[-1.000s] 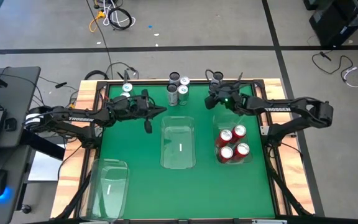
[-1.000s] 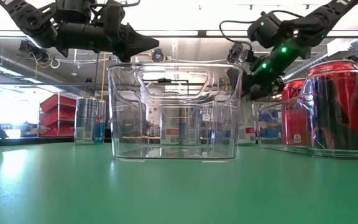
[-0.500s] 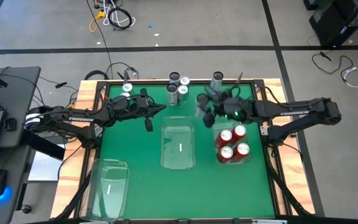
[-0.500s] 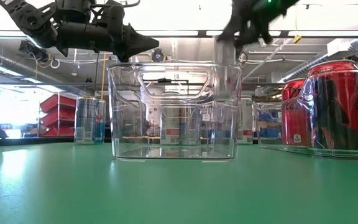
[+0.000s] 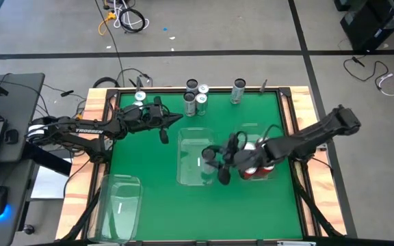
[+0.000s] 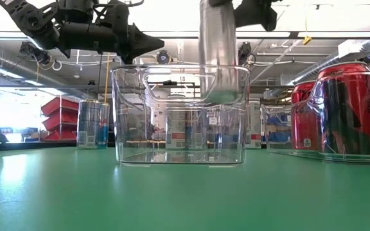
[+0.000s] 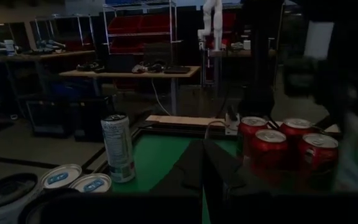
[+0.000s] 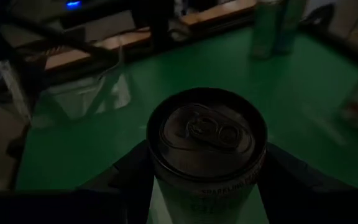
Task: Sort soda cans
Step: Put the bottom right white-pink soda can into the top left transparent bin
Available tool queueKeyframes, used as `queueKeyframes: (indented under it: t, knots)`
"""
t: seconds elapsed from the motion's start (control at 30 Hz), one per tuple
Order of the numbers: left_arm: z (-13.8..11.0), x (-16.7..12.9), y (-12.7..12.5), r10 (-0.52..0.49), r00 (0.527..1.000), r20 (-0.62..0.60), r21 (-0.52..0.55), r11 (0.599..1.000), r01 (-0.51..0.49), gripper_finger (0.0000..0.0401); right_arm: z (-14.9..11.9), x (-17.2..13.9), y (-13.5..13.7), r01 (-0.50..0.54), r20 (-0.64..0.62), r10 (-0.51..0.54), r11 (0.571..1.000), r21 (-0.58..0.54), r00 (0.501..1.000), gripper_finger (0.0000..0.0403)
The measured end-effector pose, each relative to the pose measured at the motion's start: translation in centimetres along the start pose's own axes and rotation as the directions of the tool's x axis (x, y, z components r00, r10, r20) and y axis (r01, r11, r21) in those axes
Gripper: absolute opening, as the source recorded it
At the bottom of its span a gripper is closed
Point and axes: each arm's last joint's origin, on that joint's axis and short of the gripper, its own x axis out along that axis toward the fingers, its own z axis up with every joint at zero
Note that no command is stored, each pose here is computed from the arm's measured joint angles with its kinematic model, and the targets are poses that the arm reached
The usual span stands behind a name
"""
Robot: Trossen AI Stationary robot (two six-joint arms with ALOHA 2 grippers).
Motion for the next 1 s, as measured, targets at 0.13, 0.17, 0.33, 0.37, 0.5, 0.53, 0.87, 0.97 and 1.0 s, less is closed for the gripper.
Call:
queueKeyframes:
  t: [0.13,0.17,0.33,0.37,0.5,0.53,0.87,0.97,1.0]
  knots:
    - [0.0,0.0,0.0,0.007,1.0,-0.002,0.0,1.0,-0.007,0.0003,-1.1,1.6,1.0,-0.024,-0.018,0.024,1.0,-0.015,1.0,0.0221]
    - [0.0,0.0,0.0,0.008,1.0,-0.002,0.0,1.0,-0.008,0.0003,-1.4,2.0,1.1,-0.021,-0.026,0.021,0.999,-0.028,0.999,0.0221]
    - [0.0,0.0,0.0,0.008,1.0,-0.004,0.0,1.0,-0.008,0.0003,-2.7,3.9,1.3,0.005,-0.06,-0.011,0.995,-0.096,0.998,0.0221]
    - [0.0,0.0,0.0,0.008,1.0,-0.005,0.0,1.0,-0.008,0.0003,-3.0,4.2,1.2,0.015,-0.067,-0.022,0.994,-0.107,0.997,0.0221]
    - [-0.1,0.0,0.0,0.007,1.0,-0.007,0.001,1.0,-0.007,0.0003,-3.9,5.4,1.1,0.039,-0.099,-0.051,0.992,-0.122,0.994,0.0221]
    - [-0.1,0.0,0.0,0.008,1.0,-0.009,0.001,1.0,-0.008,0.0003,-4.1,5.6,1.1,0.042,-0.103,-0.055,0.991,-0.125,0.993,0.0221]
    - [-0.2,0.0,0.0,0.007,1.0,-0.019,-0.002,1.0,-0.007,0.0003,-4.6,5.7,0.6,0.041,-0.128,-0.049,0.997,-0.068,0.991,0.0227]
    - [-0.2,0.0,0.0,0.007,1.0,-0.017,-0.003,1.0,-0.007,0.0003,-4.6,5.7,0.5,0.044,-0.136,-0.05,0.998,-0.049,0.989,0.0276]
    - [-0.2,0.0,0.0,0.007,1.0,-0.018,-0.004,1.0,-0.007,0.0003,-4.7,5.7,0.5,0.036,-0.151,-0.042,0.998,-0.043,0.988,0.0295]
